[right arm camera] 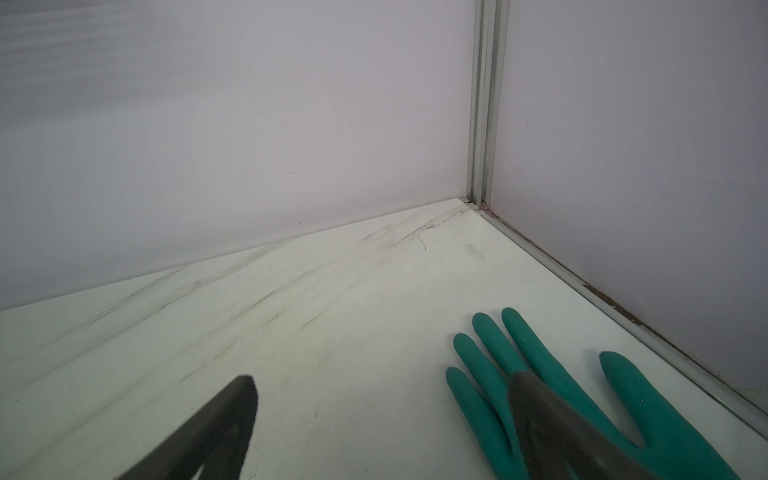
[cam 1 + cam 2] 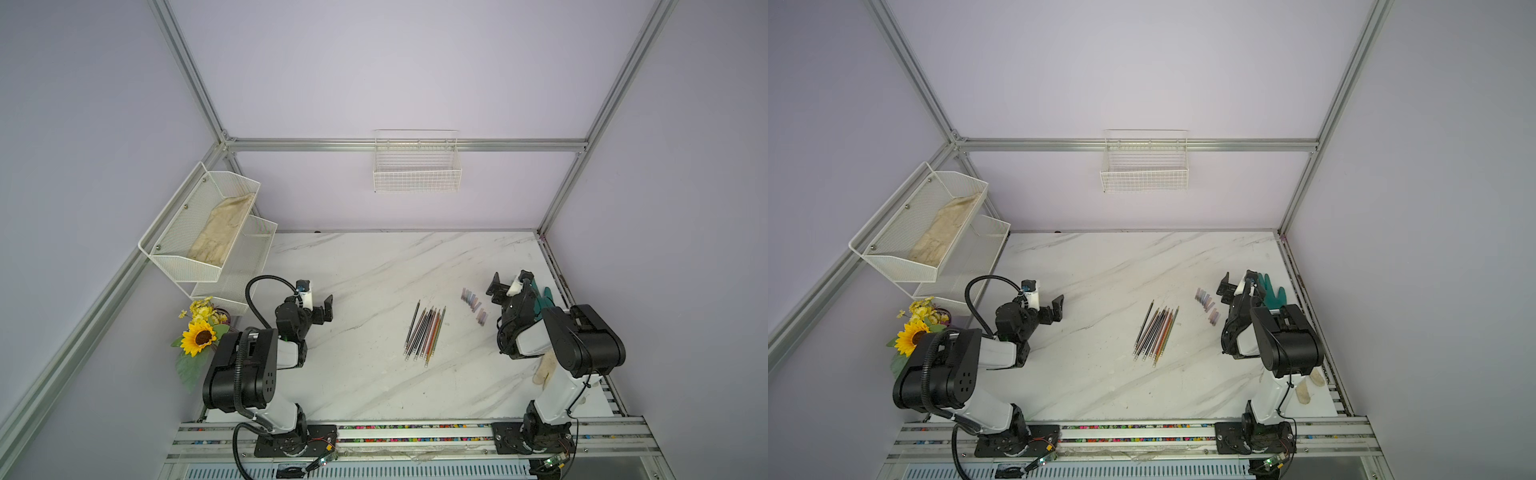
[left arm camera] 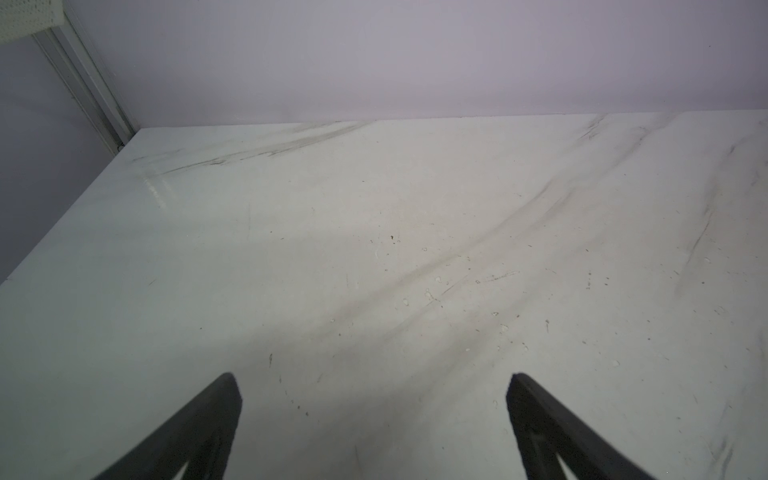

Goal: Remove the protective cover of the pencils
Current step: Reset both arms

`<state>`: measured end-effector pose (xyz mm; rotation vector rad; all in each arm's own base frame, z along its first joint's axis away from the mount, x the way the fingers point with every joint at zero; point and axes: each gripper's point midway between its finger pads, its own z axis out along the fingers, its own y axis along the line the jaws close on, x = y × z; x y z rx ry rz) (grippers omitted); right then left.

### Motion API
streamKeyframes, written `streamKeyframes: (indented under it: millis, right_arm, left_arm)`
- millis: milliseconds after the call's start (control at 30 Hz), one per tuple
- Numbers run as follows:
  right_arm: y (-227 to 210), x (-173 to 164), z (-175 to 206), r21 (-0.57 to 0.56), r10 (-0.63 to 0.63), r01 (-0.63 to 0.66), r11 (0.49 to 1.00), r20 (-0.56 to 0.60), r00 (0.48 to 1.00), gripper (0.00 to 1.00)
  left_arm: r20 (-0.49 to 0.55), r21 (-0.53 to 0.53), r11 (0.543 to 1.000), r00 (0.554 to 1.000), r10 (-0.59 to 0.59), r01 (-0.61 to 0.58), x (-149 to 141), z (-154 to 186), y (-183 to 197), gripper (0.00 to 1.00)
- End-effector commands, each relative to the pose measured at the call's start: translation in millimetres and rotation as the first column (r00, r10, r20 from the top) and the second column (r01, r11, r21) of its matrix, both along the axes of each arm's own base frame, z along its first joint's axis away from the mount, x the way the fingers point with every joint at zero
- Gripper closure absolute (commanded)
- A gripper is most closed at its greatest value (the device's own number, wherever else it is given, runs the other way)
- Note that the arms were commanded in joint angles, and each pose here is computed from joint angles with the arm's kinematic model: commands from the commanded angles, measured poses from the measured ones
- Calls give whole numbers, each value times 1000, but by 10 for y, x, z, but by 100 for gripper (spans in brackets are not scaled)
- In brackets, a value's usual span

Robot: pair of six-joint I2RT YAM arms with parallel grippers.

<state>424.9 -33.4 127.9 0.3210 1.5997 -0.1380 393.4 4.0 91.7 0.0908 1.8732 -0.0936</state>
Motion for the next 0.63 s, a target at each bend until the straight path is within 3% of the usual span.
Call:
streamKeyframes:
  millis: [0,600]
  right_arm:
    - [3,29,122,5,-6,6,1000,33,999,3]
    - [103,75,103,-15,54,-54,998,16,998,3]
  left_arm:
    - [83,22,1000,996,-13,11,56,234,3,0]
    - [82,22,1000,997,-13,11,55,231,3,0]
